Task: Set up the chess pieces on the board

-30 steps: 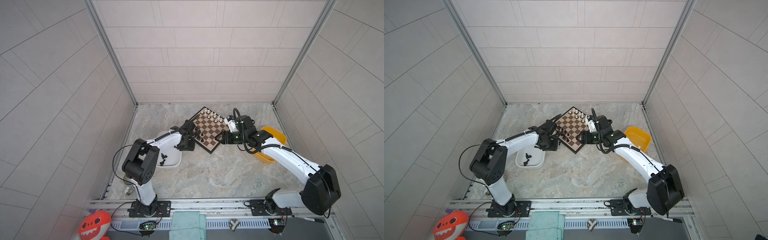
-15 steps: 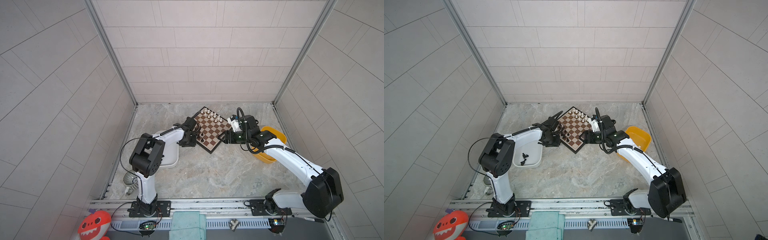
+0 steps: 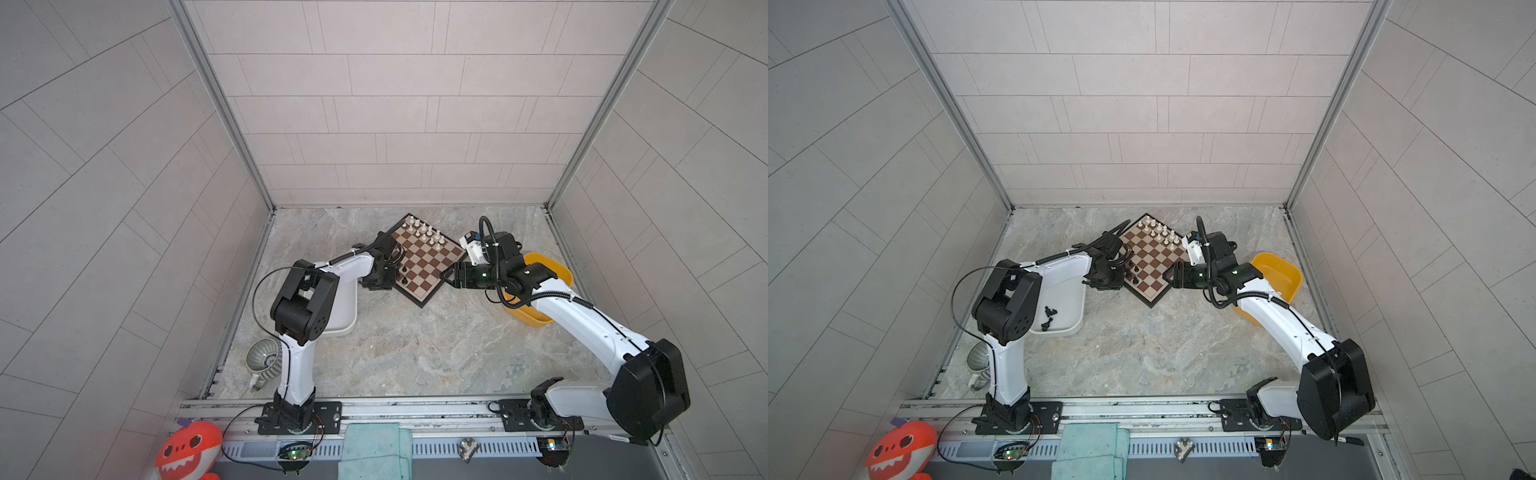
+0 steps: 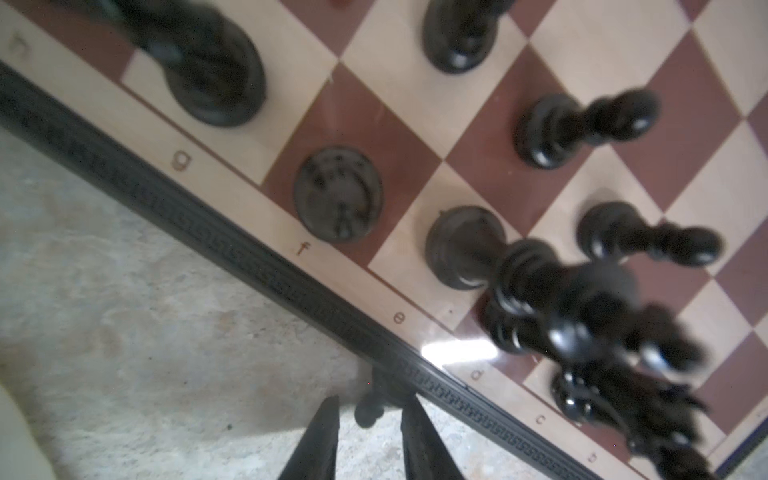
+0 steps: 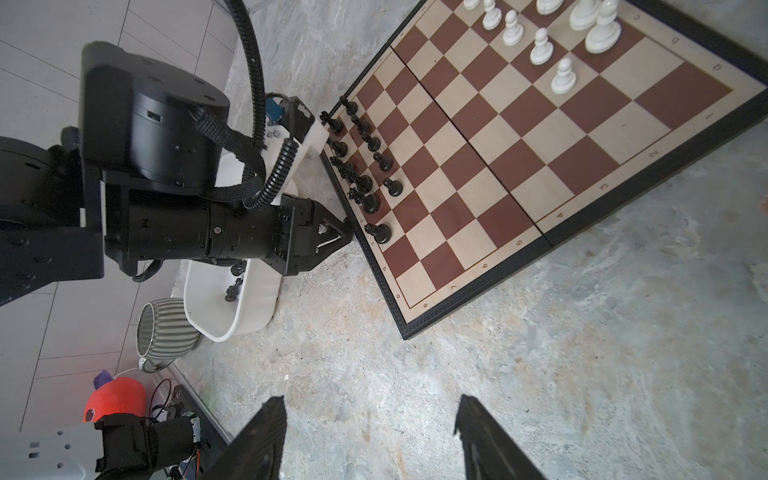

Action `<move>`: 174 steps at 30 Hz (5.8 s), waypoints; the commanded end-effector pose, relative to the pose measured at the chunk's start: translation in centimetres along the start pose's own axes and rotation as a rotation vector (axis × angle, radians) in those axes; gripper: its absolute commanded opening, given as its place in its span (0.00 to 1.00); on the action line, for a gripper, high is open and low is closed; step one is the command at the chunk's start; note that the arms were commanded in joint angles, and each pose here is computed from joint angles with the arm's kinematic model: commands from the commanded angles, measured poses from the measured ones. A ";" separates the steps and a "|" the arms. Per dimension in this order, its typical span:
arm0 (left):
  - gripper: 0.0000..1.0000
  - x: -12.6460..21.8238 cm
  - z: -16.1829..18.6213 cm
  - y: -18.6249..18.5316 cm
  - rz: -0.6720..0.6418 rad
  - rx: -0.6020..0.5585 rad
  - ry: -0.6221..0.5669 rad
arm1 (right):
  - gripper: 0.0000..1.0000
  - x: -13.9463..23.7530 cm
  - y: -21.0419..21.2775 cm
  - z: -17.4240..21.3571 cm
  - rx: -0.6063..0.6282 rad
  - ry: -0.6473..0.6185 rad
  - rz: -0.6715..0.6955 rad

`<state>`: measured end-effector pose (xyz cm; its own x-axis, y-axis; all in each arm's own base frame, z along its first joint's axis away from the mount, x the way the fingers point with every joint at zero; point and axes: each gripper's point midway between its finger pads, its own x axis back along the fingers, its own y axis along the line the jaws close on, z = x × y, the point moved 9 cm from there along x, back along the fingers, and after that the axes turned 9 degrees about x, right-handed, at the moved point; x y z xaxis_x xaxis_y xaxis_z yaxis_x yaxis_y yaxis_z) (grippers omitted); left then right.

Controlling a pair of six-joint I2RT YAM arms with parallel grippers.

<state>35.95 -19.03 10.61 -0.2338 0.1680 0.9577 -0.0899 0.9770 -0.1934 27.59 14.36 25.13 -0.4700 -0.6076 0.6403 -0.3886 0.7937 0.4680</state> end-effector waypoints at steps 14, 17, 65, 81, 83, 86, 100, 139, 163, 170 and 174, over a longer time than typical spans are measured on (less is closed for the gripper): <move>0.16 -1.0 0.2 -0.3 -0.008 -0.011 0.029 | 0.65 0.7 -0.1 0.0 0.007 -0.020 -0.013; 0.13 -0.1 0.4 -0.5 0.036 -0.027 0.028 | 0.65 0.6 -0.1 0.0 0.003 -0.024 -0.014; 0.07 14.4 8.4 -8.9 0.695 -1.068 -0.340 | 0.49 -3.8 1.5 2.6 -0.315 0.050 -0.339; 0.06 14.5 7.8 -8.9 0.706 -0.965 -0.463 | 0.32 -4.7 1.3 3.0 -0.383 0.060 -0.376; 0.06 14.5 7.7 -8.9 0.698 -0.949 -0.486 | 0.31 -4.9 1.2 3.1 -0.394 0.066 -0.387; 0.06 14.5 7.5 -8.7 0.683 -0.928 -0.521 | 0.29 -5.0 1.3 3.0 -0.403 0.069 -0.401; 0.07 14.1 6.9 -8.9 0.673 -0.871 -0.559 | 0.09 -4.8 1.2 2.6 -0.416 0.058 -0.401; 0.35 12.6 5.9 -8.7 0.617 -0.801 -0.487 | 0.00 -5.0 -0.9 1.0 -0.457 0.006 -0.392; 0.43 14.4 6.2 -4.2 0.574 -0.449 -0.187 | 0.00 -3.3 -2.0 1.7 -0.041 0.160 0.143; 0.43 15.2 6.5 -0.8 0.447 -0.358 -0.244 | 0.00 -5.5 -0.7 -0.4 0.159 0.185 0.381; 0.43 15.9 6.8 1.5 0.346 -0.309 -0.284 | 0.00 -8.3 -0.6 -0.9 0.252 0.240 0.504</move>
<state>26.25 -17.69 24.11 -0.4116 0.5708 0.7105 0.3867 0.8153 -0.4310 32.01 19.25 21.37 -0.4515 -0.3013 0.8399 -0.3626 0.9220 0.1358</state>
